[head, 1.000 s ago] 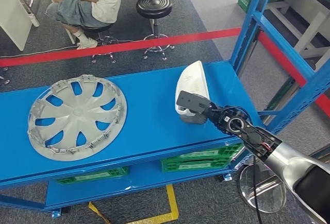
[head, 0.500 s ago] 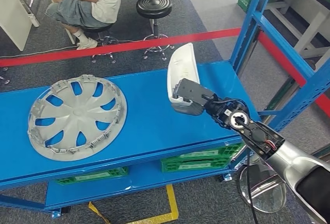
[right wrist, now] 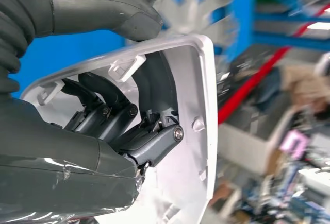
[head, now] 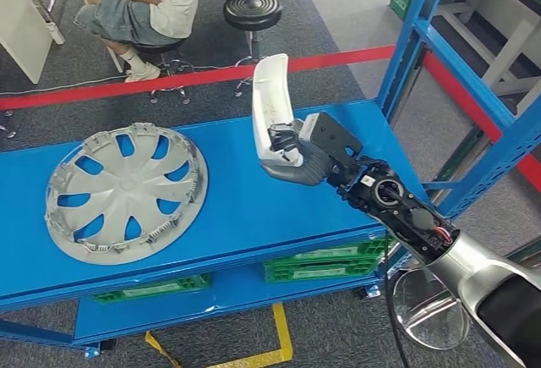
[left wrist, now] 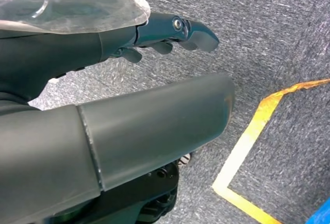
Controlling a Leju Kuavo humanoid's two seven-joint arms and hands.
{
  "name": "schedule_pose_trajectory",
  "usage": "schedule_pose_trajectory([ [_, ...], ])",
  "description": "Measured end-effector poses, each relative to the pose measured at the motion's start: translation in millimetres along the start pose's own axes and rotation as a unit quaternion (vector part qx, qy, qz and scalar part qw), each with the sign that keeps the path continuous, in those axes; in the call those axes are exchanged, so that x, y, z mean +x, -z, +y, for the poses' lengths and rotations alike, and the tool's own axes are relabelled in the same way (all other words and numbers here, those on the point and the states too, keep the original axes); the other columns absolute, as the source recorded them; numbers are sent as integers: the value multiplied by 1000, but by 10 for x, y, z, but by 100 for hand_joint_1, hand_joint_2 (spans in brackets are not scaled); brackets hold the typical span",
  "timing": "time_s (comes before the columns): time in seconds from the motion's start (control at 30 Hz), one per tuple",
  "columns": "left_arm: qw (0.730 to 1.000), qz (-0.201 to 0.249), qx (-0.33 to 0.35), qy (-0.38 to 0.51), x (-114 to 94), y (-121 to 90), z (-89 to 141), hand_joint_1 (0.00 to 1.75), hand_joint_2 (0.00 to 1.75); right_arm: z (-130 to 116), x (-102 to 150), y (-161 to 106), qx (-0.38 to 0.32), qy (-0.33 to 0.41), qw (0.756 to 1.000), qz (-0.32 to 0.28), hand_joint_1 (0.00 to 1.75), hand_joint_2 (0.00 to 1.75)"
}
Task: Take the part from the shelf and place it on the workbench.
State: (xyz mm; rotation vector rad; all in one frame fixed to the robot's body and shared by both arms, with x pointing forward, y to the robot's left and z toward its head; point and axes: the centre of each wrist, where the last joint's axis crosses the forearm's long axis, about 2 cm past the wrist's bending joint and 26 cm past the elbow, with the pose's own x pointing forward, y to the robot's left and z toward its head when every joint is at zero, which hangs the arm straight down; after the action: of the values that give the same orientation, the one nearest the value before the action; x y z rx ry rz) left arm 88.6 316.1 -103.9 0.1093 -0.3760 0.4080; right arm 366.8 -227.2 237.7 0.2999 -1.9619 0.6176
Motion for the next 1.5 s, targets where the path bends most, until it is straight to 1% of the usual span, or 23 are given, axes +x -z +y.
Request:
schedule_pose_trajectory([
  [0.23,1000,-3,-3,10,15,2,-11,0,0,240,88,130,23,86,994,-66,175,175],
  [0.47,1000,-4,-4,16,30,5,-11,0,0,464,168,248,48,151,981,-109,175,175],
  [0.6,1000,-4,-4,20,28,5,-8,0,0,567,188,294,59,168,976,-123,175,175],
  [0.73,1000,-5,-6,28,35,6,-8,0,0,695,188,330,78,201,968,-130,175,175],
  [0.97,999,-12,-12,29,90,14,-37,0,0,882,202,359,111,239,955,-139,175,175],
  [1.37,997,-66,-29,5,144,20,-76,0,0,1111,287,374,164,280,932,-159,175,175],
  [1.5,997,-75,-33,0,158,22,-86,0,175,1154,333,367,183,292,924,-167,175,175],
])
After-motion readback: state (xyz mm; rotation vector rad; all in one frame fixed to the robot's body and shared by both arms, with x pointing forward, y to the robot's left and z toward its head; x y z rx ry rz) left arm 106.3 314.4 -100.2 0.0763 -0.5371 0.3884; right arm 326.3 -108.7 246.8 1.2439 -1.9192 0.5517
